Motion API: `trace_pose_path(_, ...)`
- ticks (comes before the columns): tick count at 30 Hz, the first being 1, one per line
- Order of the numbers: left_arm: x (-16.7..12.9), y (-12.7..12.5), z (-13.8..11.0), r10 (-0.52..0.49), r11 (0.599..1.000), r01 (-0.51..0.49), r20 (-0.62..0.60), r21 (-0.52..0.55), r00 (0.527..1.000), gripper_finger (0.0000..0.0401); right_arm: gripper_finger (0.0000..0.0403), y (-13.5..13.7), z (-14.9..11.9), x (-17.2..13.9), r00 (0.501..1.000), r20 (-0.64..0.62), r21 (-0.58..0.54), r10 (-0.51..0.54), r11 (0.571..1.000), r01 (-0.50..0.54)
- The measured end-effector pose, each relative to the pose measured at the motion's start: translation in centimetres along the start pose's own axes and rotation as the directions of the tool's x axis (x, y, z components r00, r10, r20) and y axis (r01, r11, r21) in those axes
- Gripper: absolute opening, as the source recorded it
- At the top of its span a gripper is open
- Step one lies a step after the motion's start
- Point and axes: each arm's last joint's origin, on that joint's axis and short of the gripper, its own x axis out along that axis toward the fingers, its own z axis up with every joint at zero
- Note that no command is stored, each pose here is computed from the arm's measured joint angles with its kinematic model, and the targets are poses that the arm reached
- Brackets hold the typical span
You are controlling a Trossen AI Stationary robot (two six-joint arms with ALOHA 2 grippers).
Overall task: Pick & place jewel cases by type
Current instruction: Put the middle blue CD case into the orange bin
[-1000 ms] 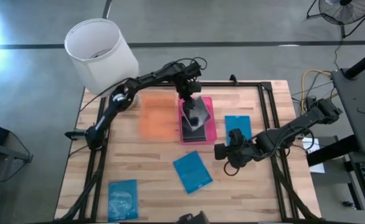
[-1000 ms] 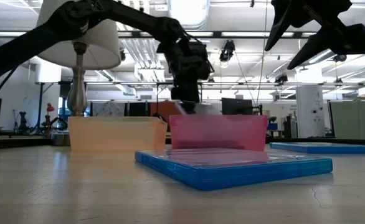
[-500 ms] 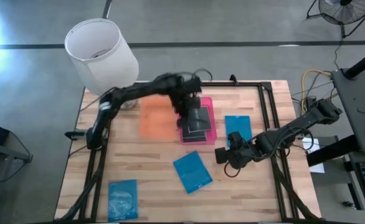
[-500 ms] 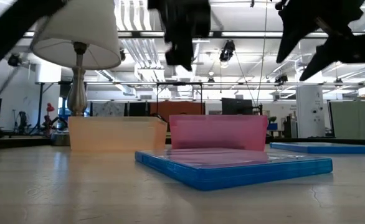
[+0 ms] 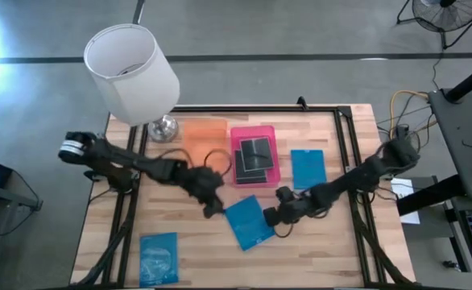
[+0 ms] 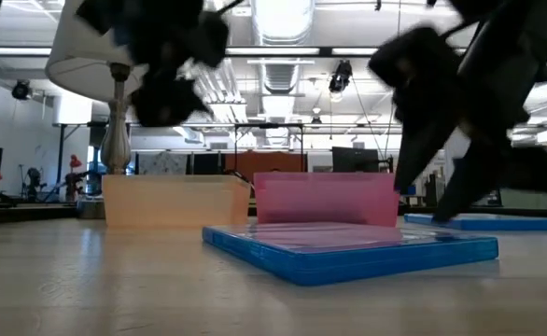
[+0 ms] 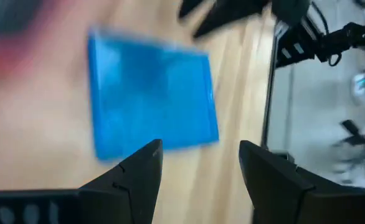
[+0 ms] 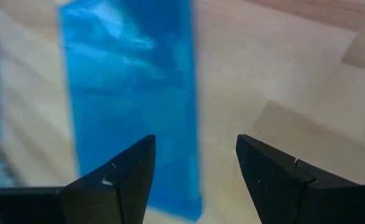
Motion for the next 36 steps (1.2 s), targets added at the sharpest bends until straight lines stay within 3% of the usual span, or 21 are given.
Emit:
trace_pose_path(4,1.9,1.2,-4.1,-0.032,0.989,0.028,-0.022,-0.144,0.999,0.0185,0.0219,-0.3,0.3,2.2,0.999,0.001,-0.020,-0.047,0.999,0.047)
trace_pose_path(9,4.8,2.6,-7.0,-0.007,0.972,-0.005,-0.051,-0.235,0.999,0.0170,0.0219,0.3,0.6,4.3,0.995,-0.087,-0.064,0.049,0.996,-0.055)
trace_pose_path(14,8.0,3.6,-7.6,-0.030,0.964,0.010,-0.069,-0.265,0.997,0.0167,0.0219,0.5,0.4,6.4,0.980,-0.149,-0.018,0.134,0.990,-0.138)
trace_pose_path(20,11.1,3.4,-8.4,-0.076,0.962,0.011,-0.227,-0.272,0.971,0.0167,0.0219,0.6,0.0,8.3,0.966,-0.205,0.033,0.160,0.987,-0.156)
trace_pose_path(26,11.6,2.4,-9.7,-0.037,0.973,-0.015,-0.222,-0.229,0.974,0.0167,0.0219,1.0,0.3,8.2,0.967,-0.170,0.034,0.191,0.982,-0.188)
trace_pose_path(31,11.6,2.9,-8.9,-0.024,0.973,-0.016,-0.172,-0.230,0.985,0.0167,0.0219,3.0,0.4,7.9,0.947,-0.174,0.004,0.269,0.962,-0.273)
trace_pose_path(36,11.5,2.6,-7.8,-0.045,0.984,0.018,-0.147,-0.178,0.988,0.0167,0.0213,5.0,0.2,8.6,0.948,-0.194,-0.084,0.254,0.958,-0.274)
